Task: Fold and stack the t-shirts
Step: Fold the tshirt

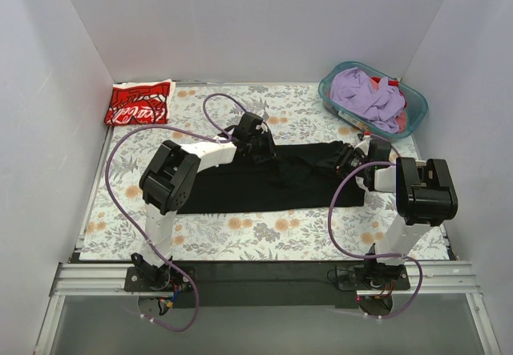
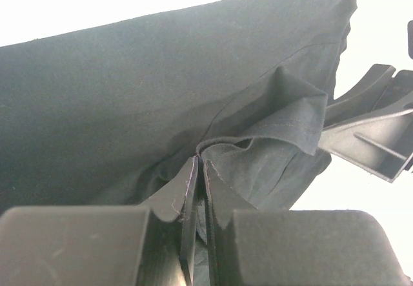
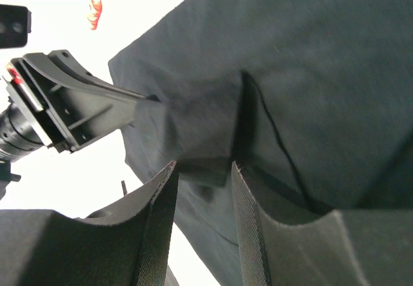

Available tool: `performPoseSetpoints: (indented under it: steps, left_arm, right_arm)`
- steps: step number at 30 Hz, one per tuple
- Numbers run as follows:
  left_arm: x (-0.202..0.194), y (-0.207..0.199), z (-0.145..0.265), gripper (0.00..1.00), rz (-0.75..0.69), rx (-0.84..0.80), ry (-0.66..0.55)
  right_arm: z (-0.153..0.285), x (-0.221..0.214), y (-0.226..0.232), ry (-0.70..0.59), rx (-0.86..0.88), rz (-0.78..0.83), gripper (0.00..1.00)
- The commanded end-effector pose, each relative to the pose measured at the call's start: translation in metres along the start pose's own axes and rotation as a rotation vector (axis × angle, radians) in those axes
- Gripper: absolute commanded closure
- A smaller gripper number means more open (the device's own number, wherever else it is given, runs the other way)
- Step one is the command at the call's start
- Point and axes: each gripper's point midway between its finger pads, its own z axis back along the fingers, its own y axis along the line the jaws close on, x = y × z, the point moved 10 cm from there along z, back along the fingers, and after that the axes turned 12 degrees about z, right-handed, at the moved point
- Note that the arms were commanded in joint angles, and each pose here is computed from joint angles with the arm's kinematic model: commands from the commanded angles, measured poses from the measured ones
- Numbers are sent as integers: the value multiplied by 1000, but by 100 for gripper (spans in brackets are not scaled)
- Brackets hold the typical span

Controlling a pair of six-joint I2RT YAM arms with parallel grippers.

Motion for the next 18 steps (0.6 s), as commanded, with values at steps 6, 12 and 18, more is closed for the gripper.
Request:
performPoseSetpoints:
  steps: [6,12,18]
  left_arm:
    - [12,-32,30,99,-92,-76,-98]
    - [16,-35,35,100,-130,-65,-141]
    - [23,-41,38,100,-177,-59,-178]
  right_arm:
    - [-13,28,18,-28,103,77,59]
    - [-16,37,22,-36,119,93,63]
    - [-14,33,20,-48,92,82,62]
